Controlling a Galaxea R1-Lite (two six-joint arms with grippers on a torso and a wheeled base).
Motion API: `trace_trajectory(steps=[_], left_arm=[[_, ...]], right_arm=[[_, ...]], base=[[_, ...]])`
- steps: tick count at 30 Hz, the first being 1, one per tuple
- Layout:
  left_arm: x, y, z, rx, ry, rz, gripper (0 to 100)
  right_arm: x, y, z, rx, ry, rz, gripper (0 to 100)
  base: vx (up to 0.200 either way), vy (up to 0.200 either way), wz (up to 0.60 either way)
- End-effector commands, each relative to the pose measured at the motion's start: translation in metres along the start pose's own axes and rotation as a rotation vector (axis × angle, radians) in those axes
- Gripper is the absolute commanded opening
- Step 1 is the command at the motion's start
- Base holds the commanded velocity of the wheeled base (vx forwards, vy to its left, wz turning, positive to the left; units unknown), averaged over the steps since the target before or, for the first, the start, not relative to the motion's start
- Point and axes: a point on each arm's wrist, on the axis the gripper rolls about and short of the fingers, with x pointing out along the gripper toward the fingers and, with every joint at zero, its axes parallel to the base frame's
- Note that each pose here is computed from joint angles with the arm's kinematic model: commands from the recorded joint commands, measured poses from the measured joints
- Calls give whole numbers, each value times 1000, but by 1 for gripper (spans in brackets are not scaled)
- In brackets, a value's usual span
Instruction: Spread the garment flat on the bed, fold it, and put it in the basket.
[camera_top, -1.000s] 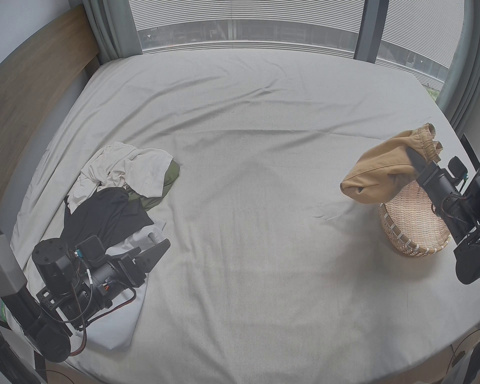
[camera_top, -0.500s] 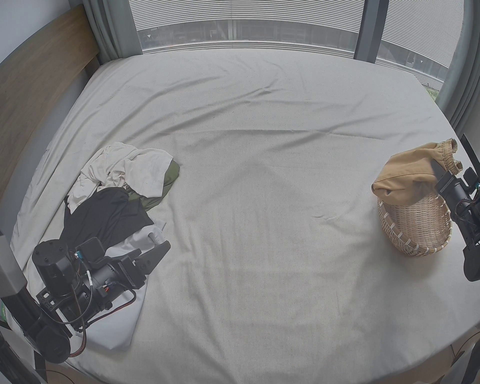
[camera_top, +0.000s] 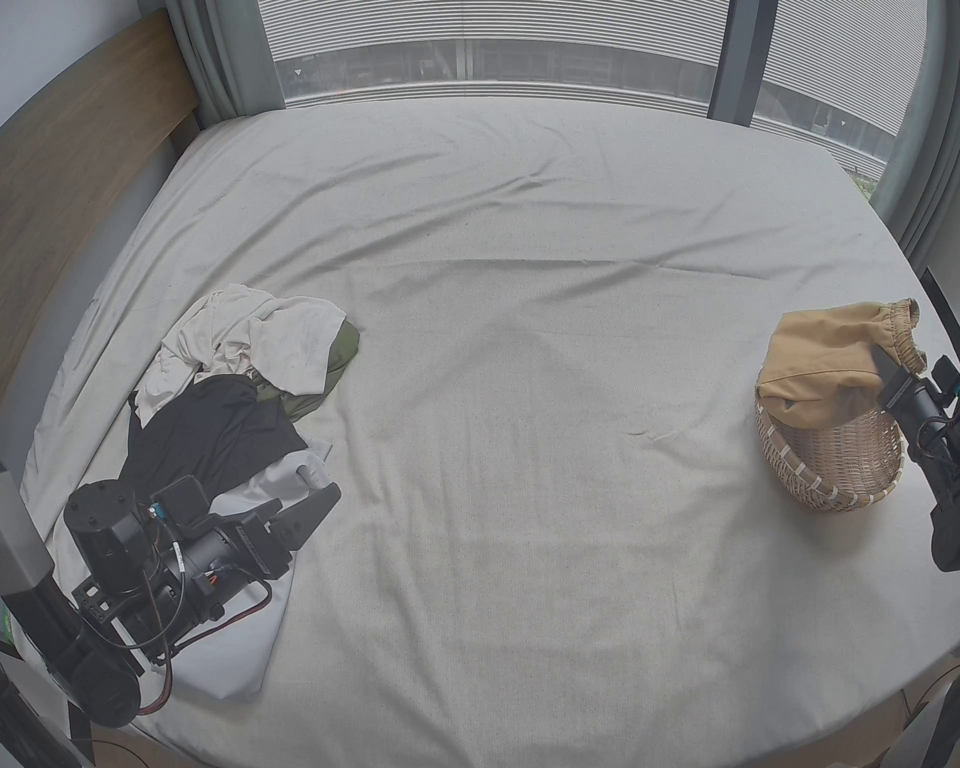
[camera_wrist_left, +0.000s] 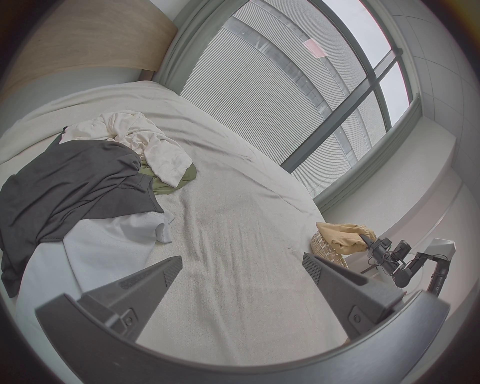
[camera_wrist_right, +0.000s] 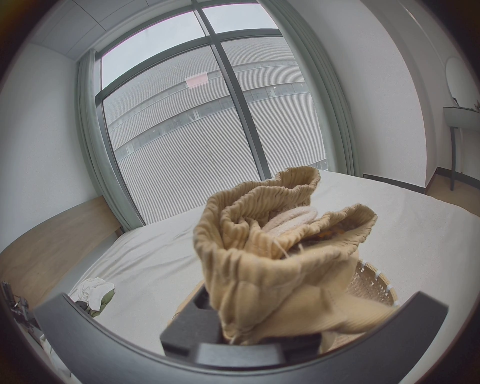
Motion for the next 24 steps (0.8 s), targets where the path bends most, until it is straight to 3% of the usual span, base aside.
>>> trace_trajectory(steps=[1, 5, 13, 15, 21, 24], left_arm=[[0, 0, 0, 0, -1, -1, 100], [-1, -1, 1, 3, -7, -3, 100], [-5, -8, 1, 7, -7, -33, 100], [-13, -20, 0, 15, -5, -83, 100], [-23, -32, 3, 28, -21, -138, 100], [-33, -37, 6, 35, -40, -160, 100]], right_arm=[[-10, -6, -6, 0, 40, -22, 100], [-26, -2, -7, -5, 59, -26, 100], [-57, 21, 15, -44, -5, 32, 100], [-76, 39, 30, -95, -28, 75, 100], [-102, 66, 44, -104, 16, 149, 100], [-115, 83, 43, -85, 66, 283, 100]], base=[[0, 0, 0], [0, 0, 0], [0, 0, 0], [0, 0, 0], [0, 0, 0], [0, 0, 0]])
